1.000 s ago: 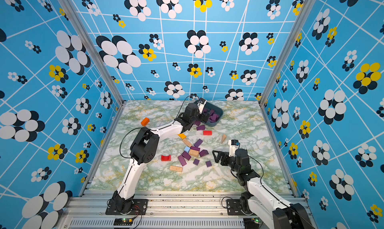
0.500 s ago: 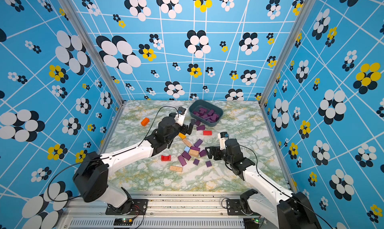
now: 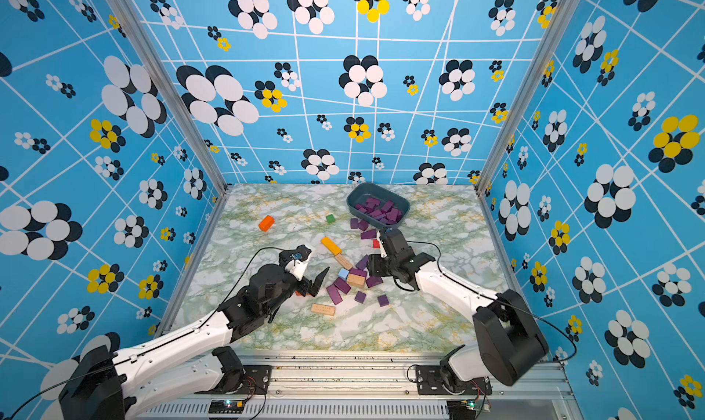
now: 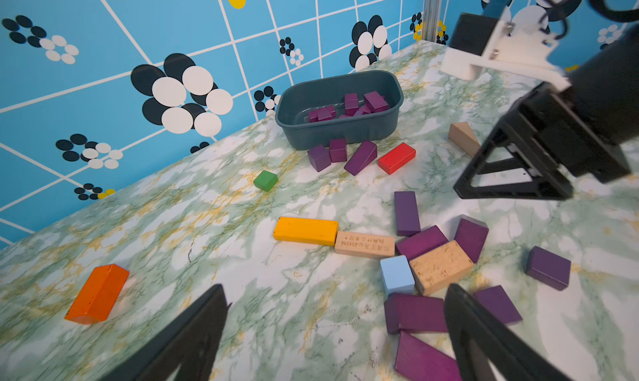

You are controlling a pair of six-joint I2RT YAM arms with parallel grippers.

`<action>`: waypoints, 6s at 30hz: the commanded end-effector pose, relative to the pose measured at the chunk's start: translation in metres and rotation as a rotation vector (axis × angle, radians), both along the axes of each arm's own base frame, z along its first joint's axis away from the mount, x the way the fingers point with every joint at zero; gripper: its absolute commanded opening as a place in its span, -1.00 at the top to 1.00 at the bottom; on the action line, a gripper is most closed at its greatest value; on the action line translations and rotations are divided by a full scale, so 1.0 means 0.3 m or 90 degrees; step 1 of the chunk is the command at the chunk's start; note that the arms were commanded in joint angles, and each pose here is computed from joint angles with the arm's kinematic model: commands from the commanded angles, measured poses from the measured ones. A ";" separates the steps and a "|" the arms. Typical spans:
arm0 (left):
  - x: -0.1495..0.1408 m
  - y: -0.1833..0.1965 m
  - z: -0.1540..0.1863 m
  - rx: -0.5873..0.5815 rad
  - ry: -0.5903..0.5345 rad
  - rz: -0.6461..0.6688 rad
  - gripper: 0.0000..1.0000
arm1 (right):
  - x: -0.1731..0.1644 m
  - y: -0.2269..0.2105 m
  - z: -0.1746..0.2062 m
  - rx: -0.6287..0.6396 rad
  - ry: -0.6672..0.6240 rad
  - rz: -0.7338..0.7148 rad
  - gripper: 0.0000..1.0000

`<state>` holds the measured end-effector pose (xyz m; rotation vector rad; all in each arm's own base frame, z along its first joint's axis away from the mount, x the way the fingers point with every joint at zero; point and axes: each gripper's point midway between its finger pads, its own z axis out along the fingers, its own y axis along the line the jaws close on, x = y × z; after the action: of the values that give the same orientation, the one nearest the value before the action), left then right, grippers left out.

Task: Pick purple bricks into the storage bin
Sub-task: Pick up the building block from the center of the board, then place the building block in the storage box, then pick up the building block from the center of the board.

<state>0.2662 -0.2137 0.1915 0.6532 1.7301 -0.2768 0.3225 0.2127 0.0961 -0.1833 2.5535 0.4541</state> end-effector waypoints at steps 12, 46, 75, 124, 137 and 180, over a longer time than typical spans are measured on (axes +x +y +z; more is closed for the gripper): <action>-0.009 0.118 -0.019 -0.082 -0.032 0.102 -0.99 | 0.092 0.037 -0.188 -0.135 0.143 -0.113 0.06; 0.005 0.132 -0.063 -0.099 -0.007 0.135 -0.99 | 0.196 0.083 -0.265 -0.167 0.149 -0.158 0.26; 0.020 0.081 -0.122 -0.087 0.029 0.101 -0.99 | 0.413 0.098 0.063 0.015 0.007 -0.178 0.68; 0.047 0.104 -0.130 -0.038 0.029 0.118 -0.99 | 0.529 -0.271 0.426 0.049 -0.122 -0.221 -0.98; 0.024 0.090 -0.177 0.010 0.188 0.141 -0.99 | 0.170 -0.395 0.422 -0.008 -0.213 -0.123 -0.98; -0.117 -0.127 -0.419 -0.204 0.457 0.396 -0.40 | -0.182 -0.168 0.174 0.245 -0.091 0.026 -0.98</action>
<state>0.2259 -0.2476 0.0684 -0.2141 2.4346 -0.3567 0.2768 0.1568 0.1568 -0.1194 2.2418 0.8568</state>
